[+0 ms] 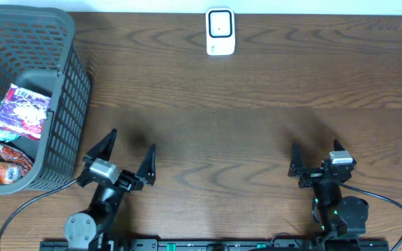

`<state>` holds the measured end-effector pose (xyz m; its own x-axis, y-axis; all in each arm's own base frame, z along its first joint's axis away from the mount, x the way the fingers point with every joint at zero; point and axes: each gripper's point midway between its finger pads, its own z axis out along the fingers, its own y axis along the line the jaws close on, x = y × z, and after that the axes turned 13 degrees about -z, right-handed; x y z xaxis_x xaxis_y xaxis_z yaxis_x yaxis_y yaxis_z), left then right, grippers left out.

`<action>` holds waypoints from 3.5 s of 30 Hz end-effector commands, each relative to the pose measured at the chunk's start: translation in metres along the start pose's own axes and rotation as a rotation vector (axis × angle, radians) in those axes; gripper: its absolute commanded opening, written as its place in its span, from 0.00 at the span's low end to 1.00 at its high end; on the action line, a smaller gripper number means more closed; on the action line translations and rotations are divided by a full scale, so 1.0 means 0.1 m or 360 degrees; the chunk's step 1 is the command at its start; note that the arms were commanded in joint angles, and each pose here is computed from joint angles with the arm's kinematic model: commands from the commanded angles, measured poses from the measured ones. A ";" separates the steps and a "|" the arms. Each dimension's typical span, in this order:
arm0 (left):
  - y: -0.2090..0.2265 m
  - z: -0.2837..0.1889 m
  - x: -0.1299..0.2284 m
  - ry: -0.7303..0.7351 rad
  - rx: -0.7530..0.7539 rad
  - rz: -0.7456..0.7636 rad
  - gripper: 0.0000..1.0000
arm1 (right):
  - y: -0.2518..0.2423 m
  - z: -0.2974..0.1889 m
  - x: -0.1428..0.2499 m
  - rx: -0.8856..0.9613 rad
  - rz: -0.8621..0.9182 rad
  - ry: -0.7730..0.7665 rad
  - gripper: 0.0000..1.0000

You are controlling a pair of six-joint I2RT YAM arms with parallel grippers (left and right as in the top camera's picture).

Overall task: Scan the item barcode
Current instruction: 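Reach the left gripper into the basket and grasp the purple package, then lift the purple package out and place it on the table centre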

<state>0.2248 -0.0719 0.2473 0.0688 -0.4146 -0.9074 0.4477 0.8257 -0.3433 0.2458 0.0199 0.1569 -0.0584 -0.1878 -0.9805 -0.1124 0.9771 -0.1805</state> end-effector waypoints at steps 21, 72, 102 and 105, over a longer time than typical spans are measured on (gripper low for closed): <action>1.36 1.05 -2.92 0.0322 -0.1191 0.0092 0.98 | -0.03 0.00 0.02 0.0023 -0.0022 0.0009 0.99; 3.90 -0.65 0.65 0.1181 -0.2440 -0.1146 0.24 | -0.03 0.00 0.02 0.0023 -0.0022 0.0009 0.99; -0.07 1.81 -0.95 0.0846 -0.0395 -0.0626 0.08 | -0.03 0.00 0.02 0.0023 -0.0022 0.0009 0.99; -0.25 1.89 -0.17 0.1221 -0.0353 -0.0592 0.07 | -0.03 0.00 0.02 0.0023 -0.0022 0.0009 0.99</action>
<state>0.3789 -0.1143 0.3623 -0.5752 -0.5307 -0.6225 0.0691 0.7268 -0.6834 0.2460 0.0190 0.1562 -0.0611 -0.1888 -0.9801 -0.1076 0.9775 -0.1815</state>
